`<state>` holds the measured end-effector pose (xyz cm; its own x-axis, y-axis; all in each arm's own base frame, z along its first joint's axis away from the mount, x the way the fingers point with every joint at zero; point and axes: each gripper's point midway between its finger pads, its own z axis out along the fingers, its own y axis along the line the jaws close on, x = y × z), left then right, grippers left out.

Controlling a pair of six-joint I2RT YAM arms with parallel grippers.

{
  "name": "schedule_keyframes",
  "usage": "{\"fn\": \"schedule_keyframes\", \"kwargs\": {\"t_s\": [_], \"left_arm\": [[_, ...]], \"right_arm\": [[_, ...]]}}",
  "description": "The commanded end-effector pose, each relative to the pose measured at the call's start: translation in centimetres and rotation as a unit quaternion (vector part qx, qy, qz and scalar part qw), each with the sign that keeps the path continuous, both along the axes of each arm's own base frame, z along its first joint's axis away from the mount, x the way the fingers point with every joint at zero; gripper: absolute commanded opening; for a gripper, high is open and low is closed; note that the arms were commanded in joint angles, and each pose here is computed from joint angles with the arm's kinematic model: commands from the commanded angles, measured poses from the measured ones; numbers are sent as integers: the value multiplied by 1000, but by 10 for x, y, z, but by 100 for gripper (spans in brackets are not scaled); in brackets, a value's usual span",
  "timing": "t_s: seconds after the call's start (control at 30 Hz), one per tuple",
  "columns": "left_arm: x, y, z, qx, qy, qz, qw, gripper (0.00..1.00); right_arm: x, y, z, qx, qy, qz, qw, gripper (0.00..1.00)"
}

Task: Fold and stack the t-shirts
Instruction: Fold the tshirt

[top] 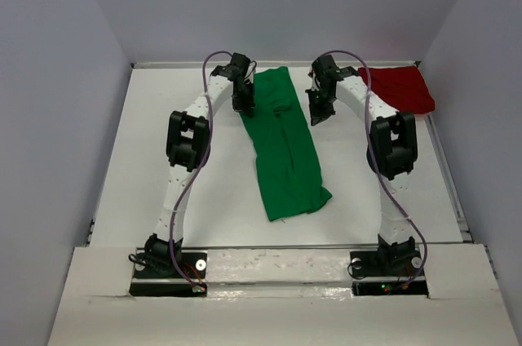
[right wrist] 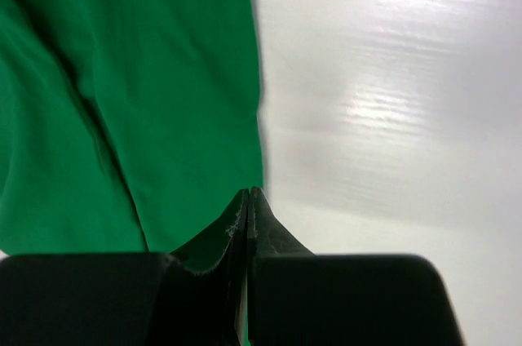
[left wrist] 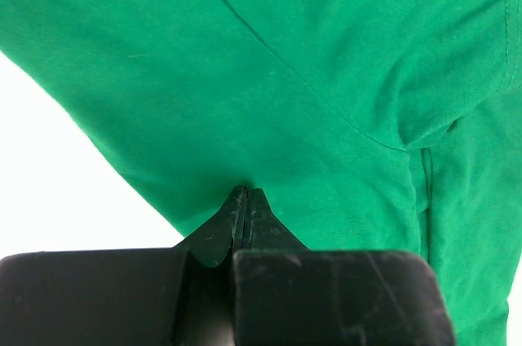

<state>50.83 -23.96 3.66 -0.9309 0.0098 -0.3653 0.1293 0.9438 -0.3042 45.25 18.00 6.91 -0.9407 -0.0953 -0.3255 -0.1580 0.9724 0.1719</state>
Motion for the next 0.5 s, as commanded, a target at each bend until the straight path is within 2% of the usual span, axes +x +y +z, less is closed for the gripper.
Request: {"fn": "schedule_keyframes", "kwargs": {"t_s": [0.0,0.27,0.47], "left_arm": [[6,1,20,-7,-20,-2,1000,0],[16,8,12,-21,-14,8,1000,0],[17,9,10,-29,-12,7,999,0]], "right_arm": [[-3,-7,28,-6,-40,-16,999,0],[-59,7,-7,-5,4,10,1000,0],[-77,10,-23,-6,12,16,1000,0]]}}
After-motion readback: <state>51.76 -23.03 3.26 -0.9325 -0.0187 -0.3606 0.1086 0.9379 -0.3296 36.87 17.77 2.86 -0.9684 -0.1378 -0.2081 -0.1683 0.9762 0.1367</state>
